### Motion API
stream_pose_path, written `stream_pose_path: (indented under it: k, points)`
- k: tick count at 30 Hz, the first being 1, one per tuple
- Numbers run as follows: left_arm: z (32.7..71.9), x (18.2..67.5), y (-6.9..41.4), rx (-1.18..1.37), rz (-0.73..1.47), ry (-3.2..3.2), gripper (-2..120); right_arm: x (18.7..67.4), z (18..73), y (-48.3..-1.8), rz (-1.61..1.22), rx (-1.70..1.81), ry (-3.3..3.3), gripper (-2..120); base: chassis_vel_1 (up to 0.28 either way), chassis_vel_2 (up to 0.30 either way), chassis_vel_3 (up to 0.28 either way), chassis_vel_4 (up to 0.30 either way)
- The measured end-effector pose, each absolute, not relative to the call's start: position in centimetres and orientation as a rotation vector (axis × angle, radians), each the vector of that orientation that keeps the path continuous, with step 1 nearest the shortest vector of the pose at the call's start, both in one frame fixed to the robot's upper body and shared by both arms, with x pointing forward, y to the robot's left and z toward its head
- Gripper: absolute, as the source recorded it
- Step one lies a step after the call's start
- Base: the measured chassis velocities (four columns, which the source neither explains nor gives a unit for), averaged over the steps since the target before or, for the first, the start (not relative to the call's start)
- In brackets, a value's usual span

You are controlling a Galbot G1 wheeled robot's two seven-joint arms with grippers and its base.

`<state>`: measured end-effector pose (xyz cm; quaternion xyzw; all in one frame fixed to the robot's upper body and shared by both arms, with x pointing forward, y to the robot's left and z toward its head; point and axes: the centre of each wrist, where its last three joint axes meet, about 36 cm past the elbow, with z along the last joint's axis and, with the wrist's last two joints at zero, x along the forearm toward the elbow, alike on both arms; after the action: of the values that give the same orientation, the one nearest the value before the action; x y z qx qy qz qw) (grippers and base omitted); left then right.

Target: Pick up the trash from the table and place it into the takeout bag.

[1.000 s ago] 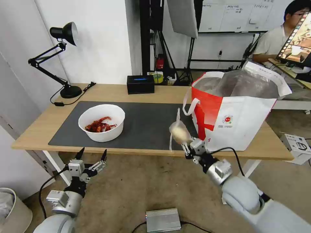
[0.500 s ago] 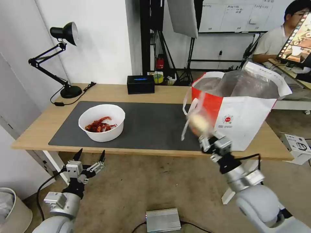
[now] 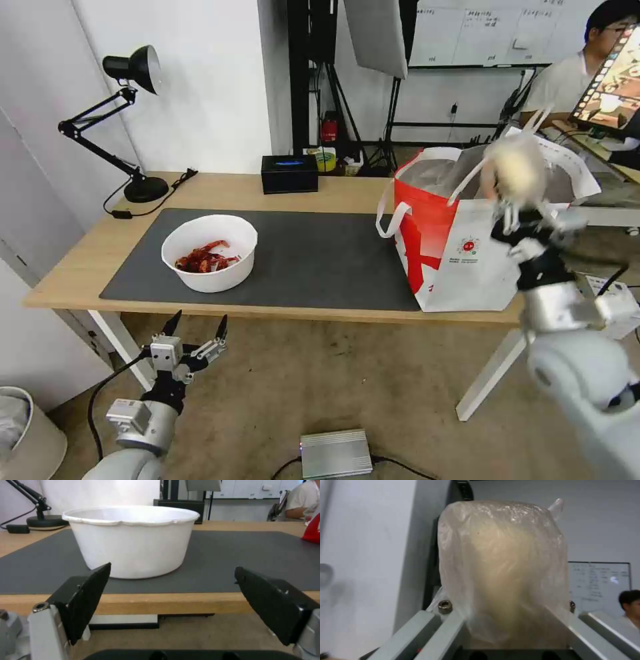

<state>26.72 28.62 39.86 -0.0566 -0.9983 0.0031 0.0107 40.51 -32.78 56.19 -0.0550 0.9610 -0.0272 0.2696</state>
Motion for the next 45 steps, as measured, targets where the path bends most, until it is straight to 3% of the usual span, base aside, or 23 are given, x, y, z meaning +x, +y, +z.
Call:
stream_pose_path:
  k: [8, 22, 32, 45]
  points:
    - [40.0, 27.0, 28.5, -0.190, 0.008, -3.119, 100, 42.7, 62.2, -34.4, -0.097, -0.117, 2.737, 6, 0.000, 0.000, 0.000, 0.000]
    - [39.5, 27.1, 27.9, -0.197, 0.021, -3.112, 100, 45.9, 66.3, -34.7, -0.051, -0.112, 3.101, 6, 0.000, 0.000, 0.000, 0.000]
    - [39.5, 27.5, 28.0, -0.197, 0.017, -3.120, 100, 47.8, 69.4, -35.2, 0.171, -0.037, 3.344, 6, 0.000, 0.000, 0.000, 0.000]
    - [39.4, 27.4, 28.0, -0.190, 0.021, -3.117, 100, 47.6, 68.3, -34.6, 0.224, 0.002, 3.390, 51, 0.000, 0.000, 0.000, 0.000]
